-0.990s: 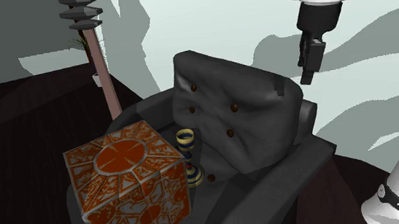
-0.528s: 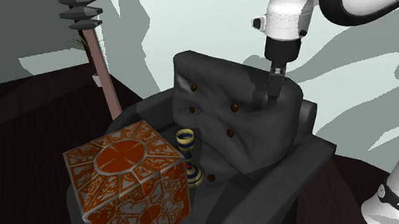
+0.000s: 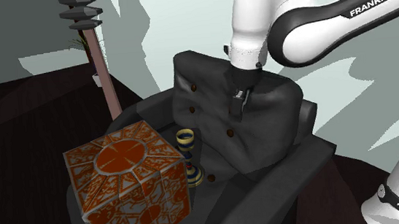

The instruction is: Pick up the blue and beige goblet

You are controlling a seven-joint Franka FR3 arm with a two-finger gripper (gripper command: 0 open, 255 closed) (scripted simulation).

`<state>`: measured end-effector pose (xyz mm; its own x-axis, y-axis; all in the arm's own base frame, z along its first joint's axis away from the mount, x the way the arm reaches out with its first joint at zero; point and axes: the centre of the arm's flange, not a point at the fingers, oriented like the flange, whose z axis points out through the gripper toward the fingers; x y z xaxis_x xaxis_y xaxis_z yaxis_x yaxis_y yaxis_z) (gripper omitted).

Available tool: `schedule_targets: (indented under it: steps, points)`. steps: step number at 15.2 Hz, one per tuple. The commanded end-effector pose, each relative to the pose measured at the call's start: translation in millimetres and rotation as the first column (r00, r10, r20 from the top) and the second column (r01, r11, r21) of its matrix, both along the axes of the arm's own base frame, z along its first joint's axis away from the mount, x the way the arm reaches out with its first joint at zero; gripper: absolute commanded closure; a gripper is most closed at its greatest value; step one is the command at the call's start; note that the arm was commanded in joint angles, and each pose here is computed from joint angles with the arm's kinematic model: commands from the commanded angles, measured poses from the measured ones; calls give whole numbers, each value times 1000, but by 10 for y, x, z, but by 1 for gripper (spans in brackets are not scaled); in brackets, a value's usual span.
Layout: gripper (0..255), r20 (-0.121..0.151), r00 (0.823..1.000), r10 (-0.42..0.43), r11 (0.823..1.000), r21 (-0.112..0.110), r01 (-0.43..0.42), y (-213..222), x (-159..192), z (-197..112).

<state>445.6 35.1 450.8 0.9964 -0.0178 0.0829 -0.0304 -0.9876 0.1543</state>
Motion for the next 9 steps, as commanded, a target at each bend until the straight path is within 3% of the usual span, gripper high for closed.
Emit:
schedule_targets:
  steps: [1,9]
  points:
    - [0,13,1000,-21,1000,-3,21,12,213,-171]
    - [0,59,993,-100,995,-17,101,31,1016,-808]
